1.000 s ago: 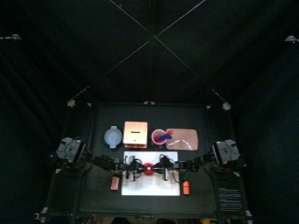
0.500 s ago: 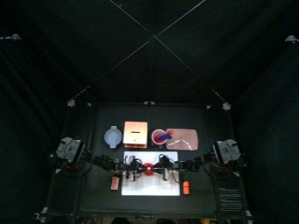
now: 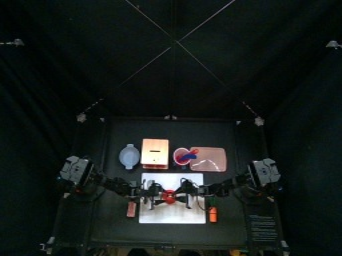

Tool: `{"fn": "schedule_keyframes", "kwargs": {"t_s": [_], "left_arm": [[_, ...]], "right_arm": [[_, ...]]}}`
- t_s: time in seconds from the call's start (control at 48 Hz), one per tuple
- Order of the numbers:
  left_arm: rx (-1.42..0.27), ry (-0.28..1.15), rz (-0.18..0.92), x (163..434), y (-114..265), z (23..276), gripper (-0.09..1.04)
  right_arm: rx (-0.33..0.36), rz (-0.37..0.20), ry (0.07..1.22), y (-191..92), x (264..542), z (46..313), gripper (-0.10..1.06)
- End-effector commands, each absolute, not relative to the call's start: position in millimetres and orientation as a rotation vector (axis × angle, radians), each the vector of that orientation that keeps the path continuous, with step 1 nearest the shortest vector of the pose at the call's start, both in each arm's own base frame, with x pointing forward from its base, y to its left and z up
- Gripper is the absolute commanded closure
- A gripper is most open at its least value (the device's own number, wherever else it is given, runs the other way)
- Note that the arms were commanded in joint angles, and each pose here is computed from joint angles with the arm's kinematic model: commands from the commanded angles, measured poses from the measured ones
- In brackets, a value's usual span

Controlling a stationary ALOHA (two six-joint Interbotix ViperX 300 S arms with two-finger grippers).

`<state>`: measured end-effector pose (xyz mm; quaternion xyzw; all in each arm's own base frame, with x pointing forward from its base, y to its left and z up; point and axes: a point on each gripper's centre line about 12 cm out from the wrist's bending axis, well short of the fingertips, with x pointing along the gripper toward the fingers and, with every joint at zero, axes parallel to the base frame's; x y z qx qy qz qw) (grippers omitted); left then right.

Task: Get the cutter from the drawer then cut the dough then place the extra dough in the bowl
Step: Cut the dough

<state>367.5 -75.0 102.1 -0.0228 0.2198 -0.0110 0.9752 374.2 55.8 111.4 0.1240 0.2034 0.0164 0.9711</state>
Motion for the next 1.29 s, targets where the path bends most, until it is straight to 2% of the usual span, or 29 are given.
{"fn": "schedule_keyframes", "kwargs": {"t_s": [0.021,0.146,0.271,0.417,0.562,0.708,0.917,1.292], "left_arm": [[-0.056,0.399,-0.030,367.1,-77.1,118.4,0.10],[-0.066,0.391,-0.033,360.9,-77.5,124.9,0.10],[-0.069,0.420,-0.017,352.2,-73.3,117.9,0.11],[-0.040,0.439,0.005,350.3,-64.5,104.6,0.15],[0.028,0.409,0.015,356.4,-56.9,99.5,0.26],[0.041,0.426,0.021,358.0,-54.1,93.1,0.29],[0.047,0.462,0.031,364.5,-52.1,76.1,0.30],[0.043,0.477,0.032,365.7,-52.5,72.2,0.31]], "right_arm": [[0.260,0.038,0.378,55.3,380.8,133.2,0.21],[0.257,0.042,0.394,55.9,379.9,139.1,0.16],[0.260,0.033,0.414,51.8,378.7,148.0,0.16],[0.233,0.039,0.530,50.1,383.5,154.7,0.16],[0.191,0.027,0.671,43.7,395.0,163.7,0.16],[0.174,0.033,0.672,45.1,406.3,172.9,0.16],[0.159,0.035,0.705,46.0,409.5,165.2,0.16],[0.152,0.031,0.756,47.3,415.3,161.4,0.19]]}}
